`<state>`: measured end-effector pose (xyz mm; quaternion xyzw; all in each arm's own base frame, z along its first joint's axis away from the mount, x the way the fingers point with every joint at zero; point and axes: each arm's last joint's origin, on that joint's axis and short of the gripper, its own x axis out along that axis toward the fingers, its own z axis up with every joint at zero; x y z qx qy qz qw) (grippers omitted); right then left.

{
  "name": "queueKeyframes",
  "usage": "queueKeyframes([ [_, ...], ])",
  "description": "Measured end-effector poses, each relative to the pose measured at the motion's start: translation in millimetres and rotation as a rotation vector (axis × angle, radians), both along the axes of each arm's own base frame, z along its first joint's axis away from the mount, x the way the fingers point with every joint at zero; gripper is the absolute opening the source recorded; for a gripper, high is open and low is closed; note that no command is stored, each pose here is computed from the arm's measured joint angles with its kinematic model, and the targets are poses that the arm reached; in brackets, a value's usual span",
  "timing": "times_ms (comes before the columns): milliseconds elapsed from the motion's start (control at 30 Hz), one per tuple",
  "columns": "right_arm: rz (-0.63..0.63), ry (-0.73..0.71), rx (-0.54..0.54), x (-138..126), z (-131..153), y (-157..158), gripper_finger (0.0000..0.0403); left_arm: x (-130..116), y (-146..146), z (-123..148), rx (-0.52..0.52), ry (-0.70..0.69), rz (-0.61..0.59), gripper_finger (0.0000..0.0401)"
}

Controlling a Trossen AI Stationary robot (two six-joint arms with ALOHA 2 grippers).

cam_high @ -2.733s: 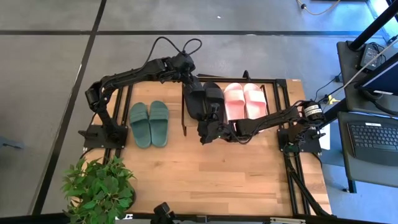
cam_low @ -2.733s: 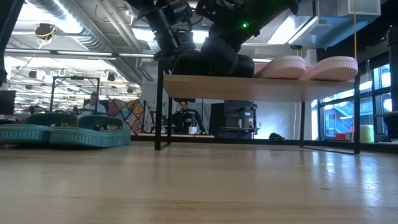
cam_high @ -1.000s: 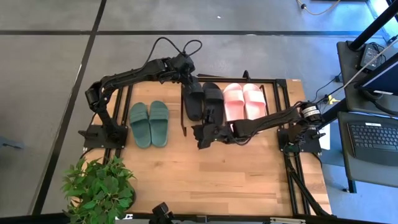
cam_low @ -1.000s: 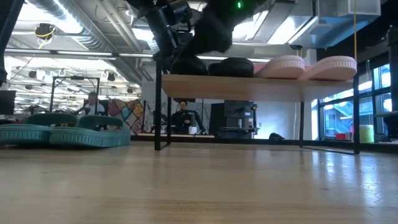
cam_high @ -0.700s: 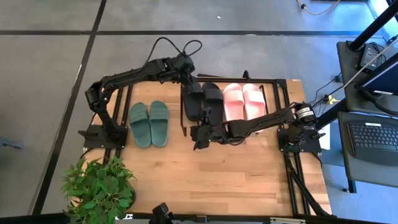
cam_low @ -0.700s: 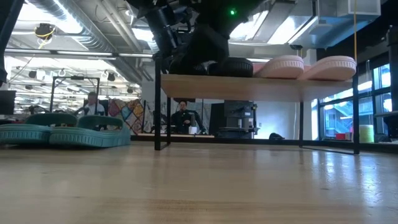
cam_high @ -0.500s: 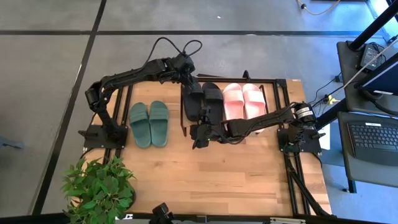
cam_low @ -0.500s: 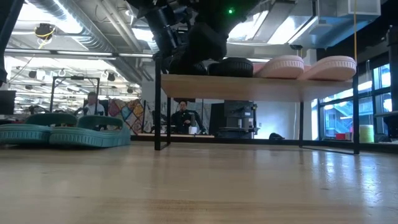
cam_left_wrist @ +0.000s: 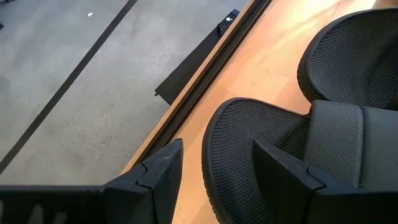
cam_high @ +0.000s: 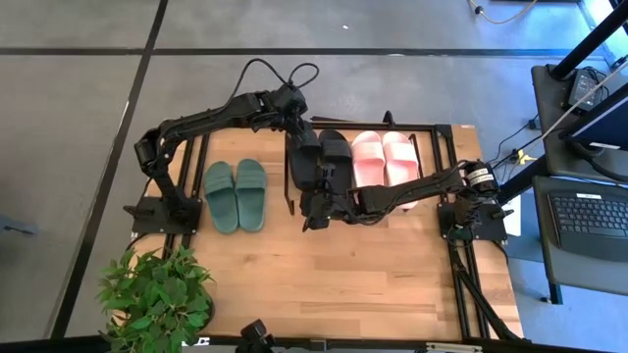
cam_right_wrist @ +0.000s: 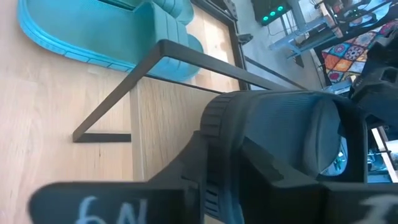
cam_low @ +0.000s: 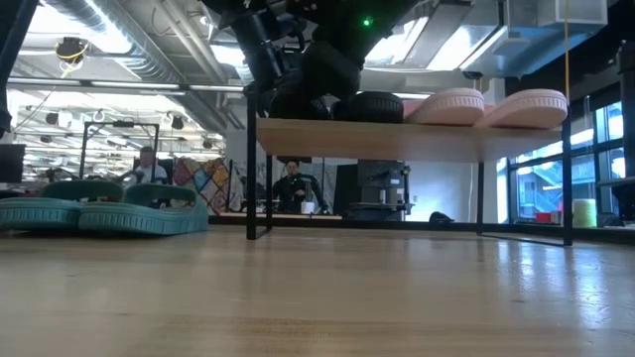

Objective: Pick and place slides into the shelf
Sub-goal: Put the black slide on the shelf

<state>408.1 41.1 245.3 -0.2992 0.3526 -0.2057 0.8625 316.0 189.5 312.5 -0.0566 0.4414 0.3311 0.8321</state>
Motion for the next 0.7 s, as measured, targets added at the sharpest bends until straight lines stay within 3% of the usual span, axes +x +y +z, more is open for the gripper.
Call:
queueKeyframes([
  [500,0.004,-0.002,-0.07,0.4,12.7,16.2,0.0053,0.5,-0.4,0.1,-0.001,-0.004,-0.005,0.0185],
  [700,0.009,0.009,-0.078,-0.4,12.1,17.8,0.0053,8.2,-8.4,2.2,0.026,-0.02,-0.061,0.0185],
])
